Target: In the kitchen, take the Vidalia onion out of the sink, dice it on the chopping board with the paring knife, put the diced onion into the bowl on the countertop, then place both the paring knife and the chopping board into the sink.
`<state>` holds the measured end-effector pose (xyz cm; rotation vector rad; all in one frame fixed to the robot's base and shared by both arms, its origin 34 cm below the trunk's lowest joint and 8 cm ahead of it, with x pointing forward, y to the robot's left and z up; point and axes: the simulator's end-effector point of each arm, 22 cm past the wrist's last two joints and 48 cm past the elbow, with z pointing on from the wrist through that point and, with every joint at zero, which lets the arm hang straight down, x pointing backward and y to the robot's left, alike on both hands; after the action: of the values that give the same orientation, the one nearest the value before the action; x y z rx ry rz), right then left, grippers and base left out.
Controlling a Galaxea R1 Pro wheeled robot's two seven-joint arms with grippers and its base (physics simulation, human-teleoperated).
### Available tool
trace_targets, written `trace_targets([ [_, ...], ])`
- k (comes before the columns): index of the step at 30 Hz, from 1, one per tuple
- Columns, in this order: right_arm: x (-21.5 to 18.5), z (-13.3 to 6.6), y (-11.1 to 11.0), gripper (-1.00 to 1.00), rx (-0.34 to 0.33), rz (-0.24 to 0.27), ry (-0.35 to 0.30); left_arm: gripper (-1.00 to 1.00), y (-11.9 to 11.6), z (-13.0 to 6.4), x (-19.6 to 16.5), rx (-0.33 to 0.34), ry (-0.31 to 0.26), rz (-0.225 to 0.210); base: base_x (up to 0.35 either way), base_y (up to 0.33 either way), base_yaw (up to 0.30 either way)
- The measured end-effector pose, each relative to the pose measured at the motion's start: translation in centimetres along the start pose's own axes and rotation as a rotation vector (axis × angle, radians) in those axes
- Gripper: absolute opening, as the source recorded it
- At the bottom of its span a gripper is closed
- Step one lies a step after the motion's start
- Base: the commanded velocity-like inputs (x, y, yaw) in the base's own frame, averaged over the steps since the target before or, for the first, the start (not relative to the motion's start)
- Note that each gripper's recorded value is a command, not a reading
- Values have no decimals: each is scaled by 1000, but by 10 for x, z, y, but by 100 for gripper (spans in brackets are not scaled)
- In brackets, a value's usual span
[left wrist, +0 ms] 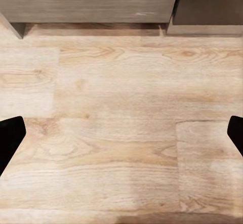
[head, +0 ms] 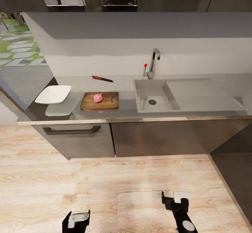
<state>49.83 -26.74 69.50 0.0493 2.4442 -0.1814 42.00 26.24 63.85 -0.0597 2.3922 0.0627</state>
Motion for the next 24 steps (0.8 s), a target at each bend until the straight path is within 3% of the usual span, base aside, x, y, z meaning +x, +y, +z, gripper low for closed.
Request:
trace_targets([
  [3, -10, -2, 10, 100, -22, -3, -59, 100, 1, 0, 0, -1, 0, 1, 0, 0, 0],
  [6, -8, -3, 19, 100, -43, -15, -74, 100, 1, 0, 0, -2, 2, 1, 0, 0, 0],
  [18, -8, -4, 21, 100, -47, -19, -79, 100, 1, 0, 6, -2, 27, 2, 0, 0, 0],
  [24, -9, -4, 21, 100, -41, -15, -81, 100, 2, 0, 6, -3, 27, 2, 33, 140, 0],
])
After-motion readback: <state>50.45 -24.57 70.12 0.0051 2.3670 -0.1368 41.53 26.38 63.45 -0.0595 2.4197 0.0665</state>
